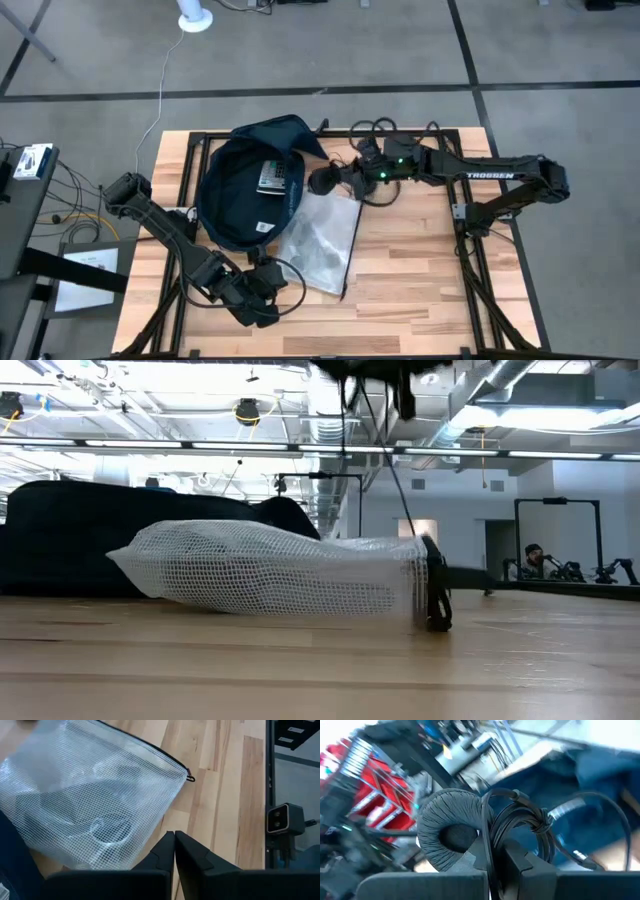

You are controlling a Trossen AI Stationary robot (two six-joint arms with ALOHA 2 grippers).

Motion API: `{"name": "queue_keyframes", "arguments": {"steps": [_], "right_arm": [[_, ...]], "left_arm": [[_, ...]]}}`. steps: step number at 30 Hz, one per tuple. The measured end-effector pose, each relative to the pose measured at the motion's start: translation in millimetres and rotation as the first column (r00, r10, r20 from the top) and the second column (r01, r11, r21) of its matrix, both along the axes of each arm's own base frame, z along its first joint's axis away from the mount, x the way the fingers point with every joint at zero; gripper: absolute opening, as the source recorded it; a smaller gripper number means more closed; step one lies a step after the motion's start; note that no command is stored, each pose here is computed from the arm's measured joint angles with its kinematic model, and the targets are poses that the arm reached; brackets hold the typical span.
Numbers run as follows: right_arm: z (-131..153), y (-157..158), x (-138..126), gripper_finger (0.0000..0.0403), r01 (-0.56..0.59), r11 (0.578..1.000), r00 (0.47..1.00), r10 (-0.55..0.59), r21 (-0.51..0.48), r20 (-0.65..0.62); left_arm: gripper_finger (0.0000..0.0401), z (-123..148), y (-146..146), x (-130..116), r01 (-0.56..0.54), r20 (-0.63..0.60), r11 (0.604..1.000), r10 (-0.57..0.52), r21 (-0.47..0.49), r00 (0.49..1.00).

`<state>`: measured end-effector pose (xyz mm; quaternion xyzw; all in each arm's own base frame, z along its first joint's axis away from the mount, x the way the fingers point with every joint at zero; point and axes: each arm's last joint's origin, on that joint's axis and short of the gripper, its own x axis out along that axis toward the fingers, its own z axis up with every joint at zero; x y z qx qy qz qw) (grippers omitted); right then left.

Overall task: Unpack backpack
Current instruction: Put the black headphones into the dark blue backpack

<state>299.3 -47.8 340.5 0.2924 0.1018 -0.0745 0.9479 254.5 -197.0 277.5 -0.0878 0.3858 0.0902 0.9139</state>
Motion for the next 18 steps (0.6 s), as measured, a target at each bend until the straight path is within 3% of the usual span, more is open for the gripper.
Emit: {"name": "queue_keyframes", "arguments": {"steps": [5, 9, 14, 18], "right_arm": [[34, 5, 3, 0.0000, -0.018, 0.999, 0.995, 0.021, -0.038, 0.093], [43, 8, 16, 0.0000, -0.039, 0.997, 0.995, 0.044, -0.063, 0.094], [35, 6, 50, 0.0000, -0.062, 0.995, 0.997, 0.066, -0.078, 0.048], [12, -3, 90, 0.0000, -0.089, 0.994, 0.996, 0.088, -0.058, -0.015]], "left_arm": [[0.0000, -2, -6, -10, 0.011, -0.034, 1.000, -0.011, 0.009, 0.999], [0.0000, -8, -9, -27, -0.041, -0.112, 0.999, 0.043, 0.020, 0.993], [0.0000, -11, -14, -47, -0.101, -0.177, 0.994, 0.106, 0.036, 0.978], [0.0000, -11, -20, -56, -0.099, -0.179, 0.995, 0.102, 0.023, 0.979]]}}
